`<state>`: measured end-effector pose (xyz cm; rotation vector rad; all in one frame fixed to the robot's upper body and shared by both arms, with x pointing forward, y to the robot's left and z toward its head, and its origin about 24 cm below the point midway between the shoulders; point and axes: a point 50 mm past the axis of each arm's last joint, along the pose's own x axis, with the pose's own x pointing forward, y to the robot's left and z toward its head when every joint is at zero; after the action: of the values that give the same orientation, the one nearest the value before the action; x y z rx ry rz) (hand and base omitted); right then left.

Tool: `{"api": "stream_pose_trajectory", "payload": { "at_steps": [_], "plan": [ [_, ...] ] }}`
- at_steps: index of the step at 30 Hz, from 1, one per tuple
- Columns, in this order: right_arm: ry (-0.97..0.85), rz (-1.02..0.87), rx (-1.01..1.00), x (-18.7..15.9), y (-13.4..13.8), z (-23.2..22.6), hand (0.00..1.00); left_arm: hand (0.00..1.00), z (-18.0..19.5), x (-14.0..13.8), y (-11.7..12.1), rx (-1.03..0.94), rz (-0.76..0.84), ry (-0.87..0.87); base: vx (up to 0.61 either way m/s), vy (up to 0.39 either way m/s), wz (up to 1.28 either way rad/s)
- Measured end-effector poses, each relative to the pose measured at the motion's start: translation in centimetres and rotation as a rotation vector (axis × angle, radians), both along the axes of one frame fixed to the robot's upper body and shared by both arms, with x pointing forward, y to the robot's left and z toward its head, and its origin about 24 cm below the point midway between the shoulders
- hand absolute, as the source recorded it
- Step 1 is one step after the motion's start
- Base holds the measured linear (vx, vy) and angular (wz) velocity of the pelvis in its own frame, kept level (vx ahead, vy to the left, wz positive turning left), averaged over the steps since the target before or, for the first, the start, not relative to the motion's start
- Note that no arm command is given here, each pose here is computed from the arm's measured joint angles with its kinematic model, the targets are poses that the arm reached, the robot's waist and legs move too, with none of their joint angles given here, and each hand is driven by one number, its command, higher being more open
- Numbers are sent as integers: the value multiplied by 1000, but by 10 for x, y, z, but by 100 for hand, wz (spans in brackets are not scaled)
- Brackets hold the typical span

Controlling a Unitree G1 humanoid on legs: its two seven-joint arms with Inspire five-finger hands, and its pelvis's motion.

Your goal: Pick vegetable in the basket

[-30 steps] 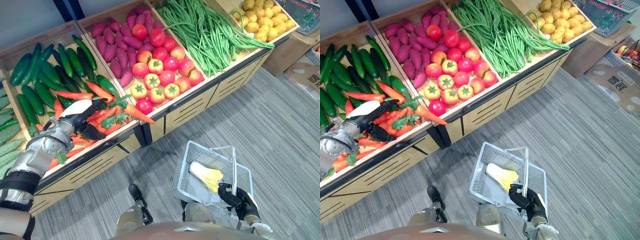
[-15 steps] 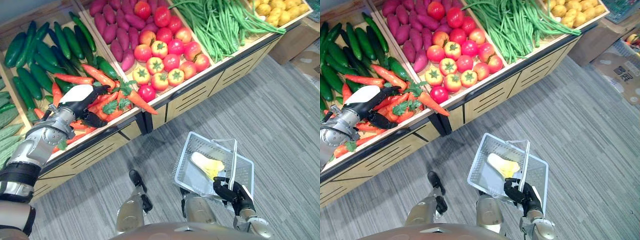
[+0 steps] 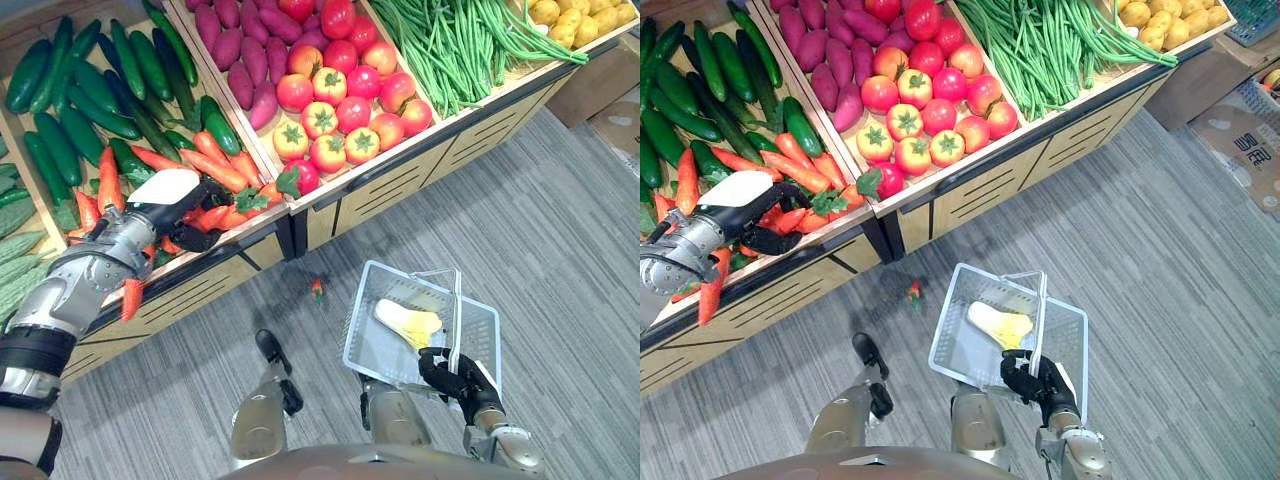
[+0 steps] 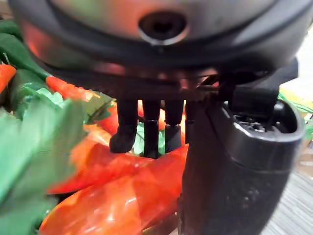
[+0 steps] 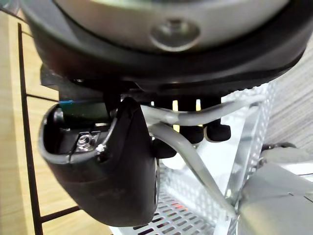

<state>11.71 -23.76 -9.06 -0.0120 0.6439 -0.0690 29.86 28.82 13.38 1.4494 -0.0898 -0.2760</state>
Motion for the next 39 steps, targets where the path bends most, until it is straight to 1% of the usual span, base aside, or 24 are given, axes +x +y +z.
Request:
{"api": "stream_pose_trajectory", "payload": {
  "at_steps": [6, 14, 19, 22, 27, 33, 35, 39],
  "plan": [
    [-3, 7, 2, 2, 2, 0, 0, 0, 5, 4, -2, -7, -3, -19, 34, 4, 0],
    [-2, -4, 12, 1, 4, -1, 0, 0, -1, 7, -1, -55, 51, -8, 29, -3, 6],
    [15, -77, 48, -4, 6, -8, 0, 0, -1, 13, 0, -53, 69, 11, 54, -12, 16],
    [30, -146, 68, -11, 2, -12, 0, 0, 2, 15, 1, -69, 82, 5, 44, -10, 23],
    [89, -290, 78, -32, -17, -21, 0, 0, 6, 17, 0, -103, 79, -9, 26, -19, 11],
    [105, -462, 77, -52, -41, -22, 0, 0, 9, 17, -1, -135, 76, -22, -7, -4, 7],
    [121, -547, 69, -64, -51, -24, 0, 0, 10, 17, -1, -171, 74, -27, -32, 10, 9],
    [139, -685, 46, -84, -71, -22, 0, 0, 12, 17, -1, -175, 73, -32, -7, 4, 1]
  ]
}}
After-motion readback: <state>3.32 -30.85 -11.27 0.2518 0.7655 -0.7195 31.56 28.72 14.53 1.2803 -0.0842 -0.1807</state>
